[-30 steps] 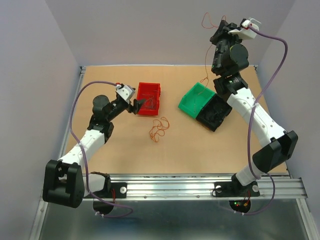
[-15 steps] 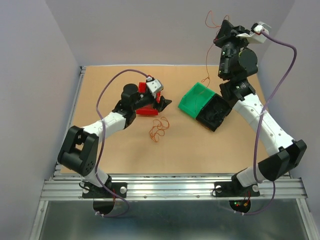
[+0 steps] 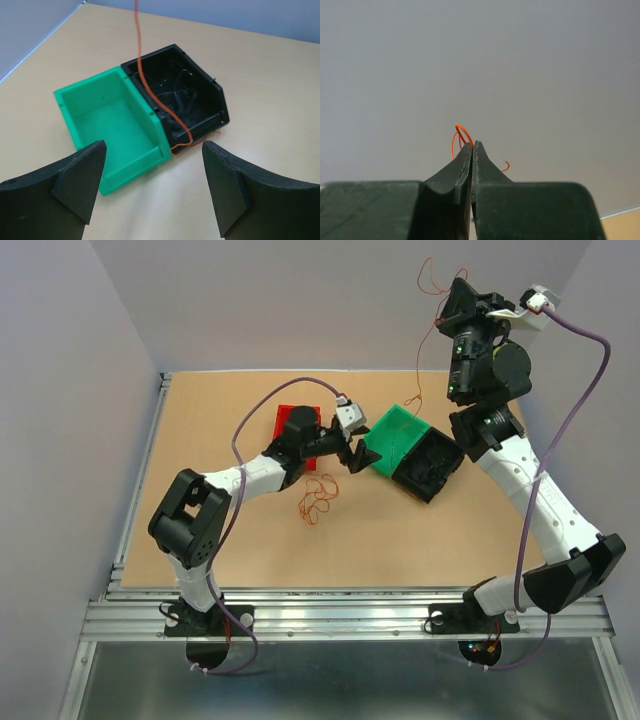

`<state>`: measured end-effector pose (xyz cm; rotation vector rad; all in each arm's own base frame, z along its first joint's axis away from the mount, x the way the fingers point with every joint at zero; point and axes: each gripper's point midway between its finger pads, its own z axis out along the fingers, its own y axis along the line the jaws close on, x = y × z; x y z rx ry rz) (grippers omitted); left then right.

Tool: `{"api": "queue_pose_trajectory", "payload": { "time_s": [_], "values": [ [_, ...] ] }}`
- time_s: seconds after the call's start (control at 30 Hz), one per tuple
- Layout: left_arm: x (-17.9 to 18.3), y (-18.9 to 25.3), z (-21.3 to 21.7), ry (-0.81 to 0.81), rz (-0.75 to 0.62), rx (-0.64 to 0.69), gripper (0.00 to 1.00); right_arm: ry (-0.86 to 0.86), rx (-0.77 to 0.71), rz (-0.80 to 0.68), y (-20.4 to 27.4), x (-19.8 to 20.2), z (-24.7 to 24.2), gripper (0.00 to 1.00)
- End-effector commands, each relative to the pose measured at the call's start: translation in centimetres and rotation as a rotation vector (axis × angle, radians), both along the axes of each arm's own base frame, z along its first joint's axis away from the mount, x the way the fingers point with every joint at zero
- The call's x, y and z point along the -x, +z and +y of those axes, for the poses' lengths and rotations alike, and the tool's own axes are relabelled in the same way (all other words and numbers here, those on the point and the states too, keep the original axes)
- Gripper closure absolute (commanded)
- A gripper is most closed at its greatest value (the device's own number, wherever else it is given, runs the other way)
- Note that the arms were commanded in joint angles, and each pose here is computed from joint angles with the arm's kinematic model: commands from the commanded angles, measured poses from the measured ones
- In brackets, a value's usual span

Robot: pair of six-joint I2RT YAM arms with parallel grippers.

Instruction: Untangle the cables

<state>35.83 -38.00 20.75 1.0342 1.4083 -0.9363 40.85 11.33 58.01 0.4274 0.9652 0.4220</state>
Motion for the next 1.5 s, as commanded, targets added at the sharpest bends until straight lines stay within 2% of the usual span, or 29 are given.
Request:
{"api": "queue_pose_trajectory", "payload": {
  "time_s": [0.0, 0.1, 0.33, 0.5, 0.57, 0.6, 0.67, 0.7, 0.73, 0.77, 1.07, 1.27, 1.47],
  "values": [
    [2.6, 3.4, -2.2, -0.081, -0.056, 0.072, 0.11, -0.012, -0.025, -0.015, 0.5, 0.8, -0.7, 0.99],
    [2.3, 2.6, -3.3, -0.064, -0.015, 0.064, 0.11, -0.006, -0.024, -0.014, 0.4, 0.8, -0.6, 1.00],
    [-0.1, -0.5, -5.1, -0.019, 0.075, 0.023, 0.20, 0.015, -0.028, -0.022, 0.5, 1.0, -0.3, 0.99],
    [-1.6, -1.2, -6.1, 0.009, 0.115, 0.006, 0.25, 0.008, -0.025, -0.012, 0.1, 0.8, -0.4, 0.99],
    [-2.0, -2.1, -6.6, 0.010, 0.142, -0.009, 0.33, 0.014, -0.024, -0.011, -0.1, 0.8, -0.2, 0.99],
    [-1.9, -2.3, -6.8, -0.003, 0.151, -0.010, 0.45, 0.014, -0.024, -0.010, -0.2, 0.7, -0.2, 0.99],
    [-1.9, -2.7, -7.0, -0.016, 0.162, -0.013, 0.59, 0.019, -0.025, -0.012, -0.2, 0.8, -0.1, 1.00],
    [-1.6, -2.7, -7.2, -0.036, 0.162, -0.012, 0.78, 0.018, -0.024, -0.011, -0.3, 0.7, -0.2, 0.99],
    [-1.6, -2.5, -7.2, -0.041, 0.159, -0.013, 0.92, 0.016, -0.021, -0.005, -0.5, 0.6, -0.2, 0.99],
    [-1.6, -2.2, -7.2, -0.039, 0.155, -0.017, 1.00, 0.014, -0.021, -0.003, -0.7, 0.6, -0.2, 0.99],
    [-1.6, 2.7, -6.0, -0.003, 0.074, 0.011, 1.00, -0.005, 0.021, 0.062, -4.3, 0.1, -0.2, 0.99],
    [-3.5, 6.1, -5.8, 0.078, 0.008, 0.036, 1.00, -0.015, 0.040, 0.079, -5.4, -0.3, -0.1, 0.99],
    [-7.0, 7.6, -5.1, 0.219, -0.054, -0.015, 1.00, -0.010, 0.036, 0.062, -5.7, 0.3, -0.3, 1.00]
  ]
}}
